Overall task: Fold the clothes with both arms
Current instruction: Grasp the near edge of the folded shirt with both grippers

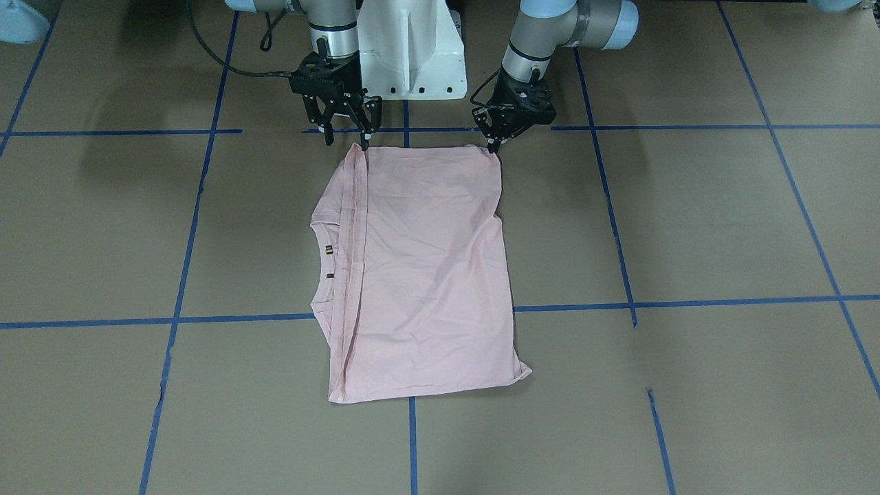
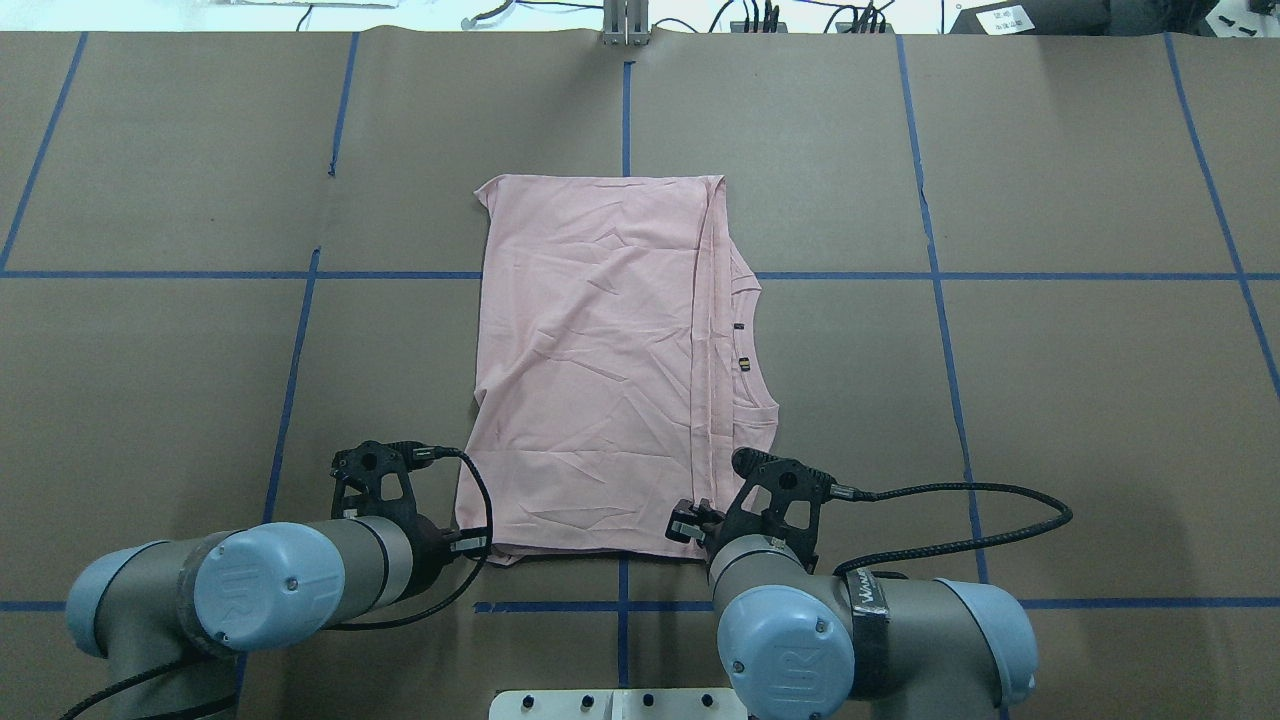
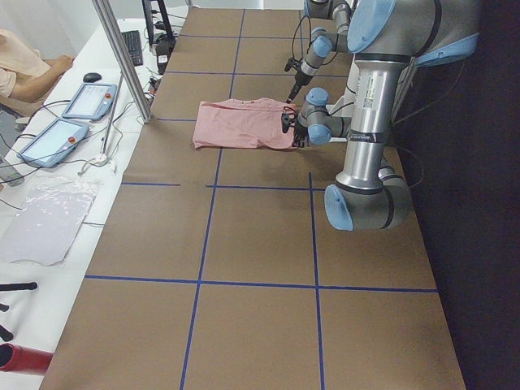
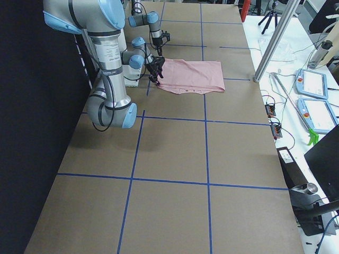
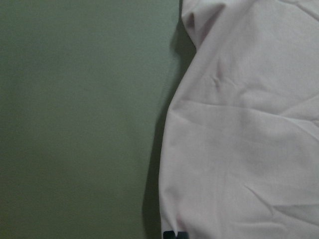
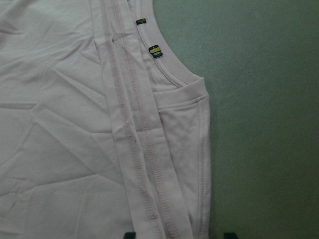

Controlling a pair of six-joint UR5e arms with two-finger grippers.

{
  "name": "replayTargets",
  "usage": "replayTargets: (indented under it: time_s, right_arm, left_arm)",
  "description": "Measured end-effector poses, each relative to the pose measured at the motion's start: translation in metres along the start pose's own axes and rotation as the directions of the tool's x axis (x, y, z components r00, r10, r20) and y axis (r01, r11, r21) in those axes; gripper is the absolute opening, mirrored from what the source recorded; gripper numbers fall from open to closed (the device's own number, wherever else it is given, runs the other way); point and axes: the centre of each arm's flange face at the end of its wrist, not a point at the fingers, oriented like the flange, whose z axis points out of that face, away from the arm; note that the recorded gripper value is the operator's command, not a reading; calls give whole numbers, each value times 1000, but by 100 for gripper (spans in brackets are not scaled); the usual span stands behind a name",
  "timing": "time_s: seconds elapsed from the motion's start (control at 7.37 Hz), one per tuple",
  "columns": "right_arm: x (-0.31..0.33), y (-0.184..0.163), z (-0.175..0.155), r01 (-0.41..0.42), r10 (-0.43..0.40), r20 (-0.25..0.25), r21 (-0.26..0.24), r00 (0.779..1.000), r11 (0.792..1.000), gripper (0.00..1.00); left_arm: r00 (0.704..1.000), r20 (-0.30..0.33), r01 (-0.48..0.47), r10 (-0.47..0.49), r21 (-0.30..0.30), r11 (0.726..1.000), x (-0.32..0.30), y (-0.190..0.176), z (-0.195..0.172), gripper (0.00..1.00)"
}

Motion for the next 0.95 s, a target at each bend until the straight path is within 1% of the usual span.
replayTargets:
  time_s: [0.27,0.54,0.95]
  right_arm:
    - [-5,2,9,2,-2,-13,7,1000,1000,67]
    - [-9,4,21,6,-6,-29,14,1000,1000,64]
    - [-11,8,33,12,-11,-49,18,999,1000,61]
  left_arm:
    - [1000,0,0,0,0,1000,0,0,0,0]
    - [1000,0,1,-1,1,1000,0,-1,0,0]
    - [1000,0,1,-1,1,1000,0,-1,0,0]
